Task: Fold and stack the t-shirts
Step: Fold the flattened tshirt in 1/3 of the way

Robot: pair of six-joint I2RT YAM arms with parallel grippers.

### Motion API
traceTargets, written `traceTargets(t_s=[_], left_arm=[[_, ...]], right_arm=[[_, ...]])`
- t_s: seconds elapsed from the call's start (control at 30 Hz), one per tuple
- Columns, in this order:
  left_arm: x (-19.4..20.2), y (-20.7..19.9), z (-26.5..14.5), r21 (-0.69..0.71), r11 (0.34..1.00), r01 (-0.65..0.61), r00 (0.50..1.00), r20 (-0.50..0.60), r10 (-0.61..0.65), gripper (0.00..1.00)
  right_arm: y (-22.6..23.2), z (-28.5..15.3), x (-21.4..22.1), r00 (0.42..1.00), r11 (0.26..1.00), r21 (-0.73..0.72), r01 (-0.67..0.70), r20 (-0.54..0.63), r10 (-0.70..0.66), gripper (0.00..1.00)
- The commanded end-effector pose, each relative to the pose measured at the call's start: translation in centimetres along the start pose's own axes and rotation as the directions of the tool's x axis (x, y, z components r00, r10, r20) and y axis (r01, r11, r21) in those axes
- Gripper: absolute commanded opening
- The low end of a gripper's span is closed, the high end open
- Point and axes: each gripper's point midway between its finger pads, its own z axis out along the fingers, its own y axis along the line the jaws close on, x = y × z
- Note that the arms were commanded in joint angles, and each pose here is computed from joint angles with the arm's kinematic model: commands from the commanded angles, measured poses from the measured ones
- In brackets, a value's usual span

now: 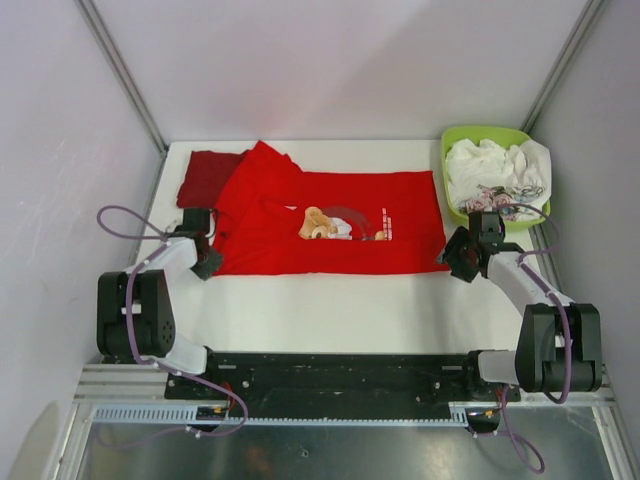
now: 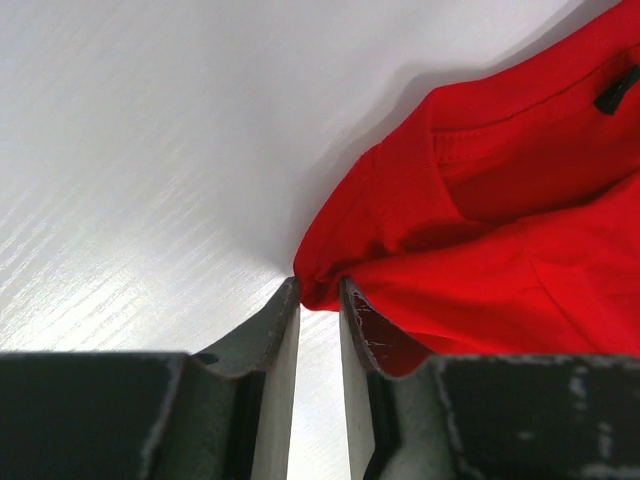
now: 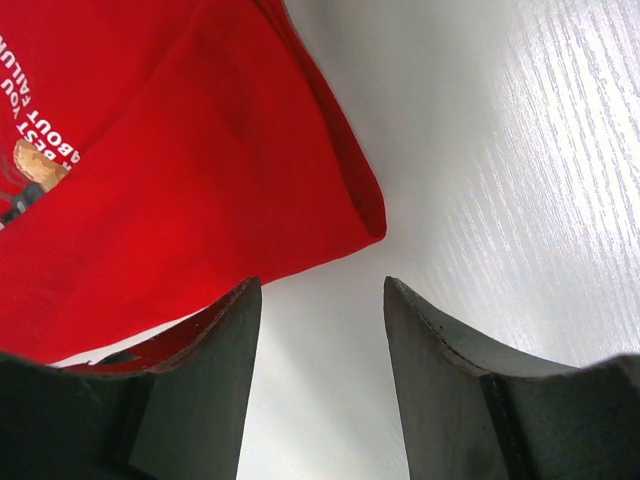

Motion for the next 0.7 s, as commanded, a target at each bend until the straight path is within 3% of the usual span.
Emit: traceTargets(t_s=[0.0, 0.4, 0.67], left_arm=[[-2.6, -0.6, -0.7, 0.01, 1.0, 0.002, 0.997, 0.078, -0.003, 0.24], [-3.3, -0.5, -0.9, 0.013, 1.0, -0.002, 0.996, 0.091, 0.001, 0.02], [-3.0, -0.4, -0.7, 0.01, 1.0, -0.007, 0.997, 0.081, 0.006, 0.0]], right_arm=[[0.0, 0.6, -0.2, 1.0, 1.0, -0.01, 0.011, 0.008, -0.011, 0.57], [-0.8, 1.8, 0.9, 1.0, 1.0, 0.01, 0.009, -0.025, -0.008, 0.57], [-1.0, 2.7, 0.6, 1.0, 1.0, 0.022, -0.005, -0.01, 0.005, 0.5]])
